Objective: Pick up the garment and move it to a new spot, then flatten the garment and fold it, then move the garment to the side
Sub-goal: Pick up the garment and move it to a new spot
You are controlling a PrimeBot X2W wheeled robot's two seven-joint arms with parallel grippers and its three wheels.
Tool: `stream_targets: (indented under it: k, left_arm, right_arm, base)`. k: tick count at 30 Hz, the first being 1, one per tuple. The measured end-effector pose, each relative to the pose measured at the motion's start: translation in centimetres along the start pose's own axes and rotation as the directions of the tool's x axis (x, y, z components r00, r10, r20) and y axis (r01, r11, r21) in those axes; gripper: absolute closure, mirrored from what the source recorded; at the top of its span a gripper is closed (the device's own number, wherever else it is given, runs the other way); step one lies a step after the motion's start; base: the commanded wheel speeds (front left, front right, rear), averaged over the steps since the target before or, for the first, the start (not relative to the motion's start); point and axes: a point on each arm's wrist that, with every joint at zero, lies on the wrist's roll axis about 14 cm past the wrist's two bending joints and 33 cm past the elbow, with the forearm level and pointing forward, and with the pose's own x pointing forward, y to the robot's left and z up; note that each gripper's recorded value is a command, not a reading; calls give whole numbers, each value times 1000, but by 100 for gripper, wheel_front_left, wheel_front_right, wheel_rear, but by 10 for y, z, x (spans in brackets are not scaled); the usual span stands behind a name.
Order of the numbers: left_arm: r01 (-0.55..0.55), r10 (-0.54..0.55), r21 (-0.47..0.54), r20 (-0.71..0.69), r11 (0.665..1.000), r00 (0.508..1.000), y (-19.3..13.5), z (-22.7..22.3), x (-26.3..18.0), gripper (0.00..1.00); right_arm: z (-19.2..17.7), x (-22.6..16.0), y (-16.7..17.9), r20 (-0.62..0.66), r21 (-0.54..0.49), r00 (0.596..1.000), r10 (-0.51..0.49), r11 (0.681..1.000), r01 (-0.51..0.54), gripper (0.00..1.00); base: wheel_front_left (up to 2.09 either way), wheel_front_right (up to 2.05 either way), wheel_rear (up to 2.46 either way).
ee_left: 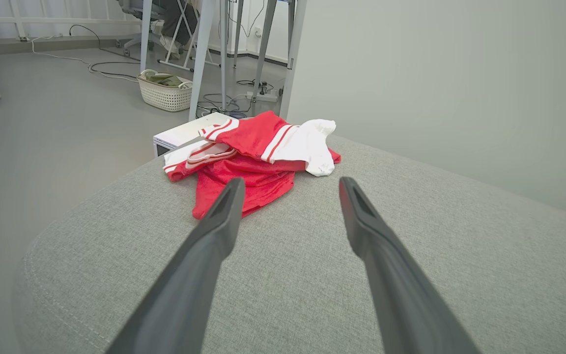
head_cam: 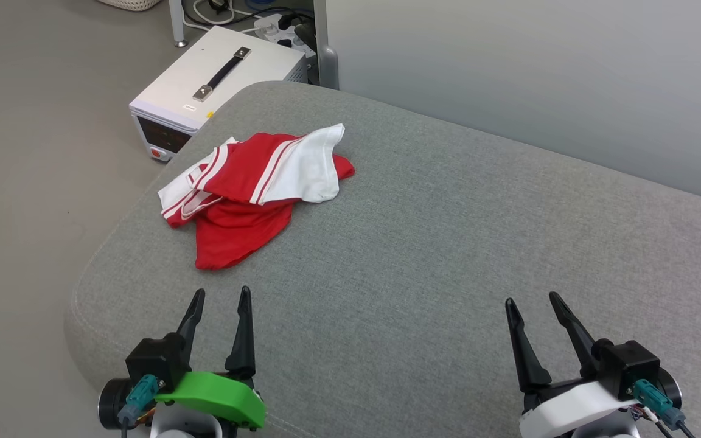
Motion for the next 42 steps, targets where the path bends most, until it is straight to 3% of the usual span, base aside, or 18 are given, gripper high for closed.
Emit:
stream_targets:
  k: [11,19,24,32,42]
  left_arm:
    - [28,-31,-33,-84,999,996,-5,-25,11,0]
    - [150,-124,78,-274,986,954,-8,-28,105,0]
    - [231,-140,156,-446,960,884,-12,-38,152,0]
    - [286,-71,197,-699,938,712,-3,-75,199,0]
    - [249,-34,125,-835,960,550,-5,-139,221,0]
  right_arm:
    - [-6,1,-16,-10,-24,999,-35,999,35,0]
    - [-14,9,-41,-15,-74,998,-55,996,53,0]
    - [-17,11,-65,-11,-89,996,-92,992,90,0]
    - [-34,12,-96,-35,-78,988,-152,986,149,0]
    - [-70,-4,-127,-123,-69,964,-237,971,230,0]
  base:
    - [0,0,0]
    - [0,0,0]
    - [0,0,0]
    - [0,0,0]
    - [0,0,0]
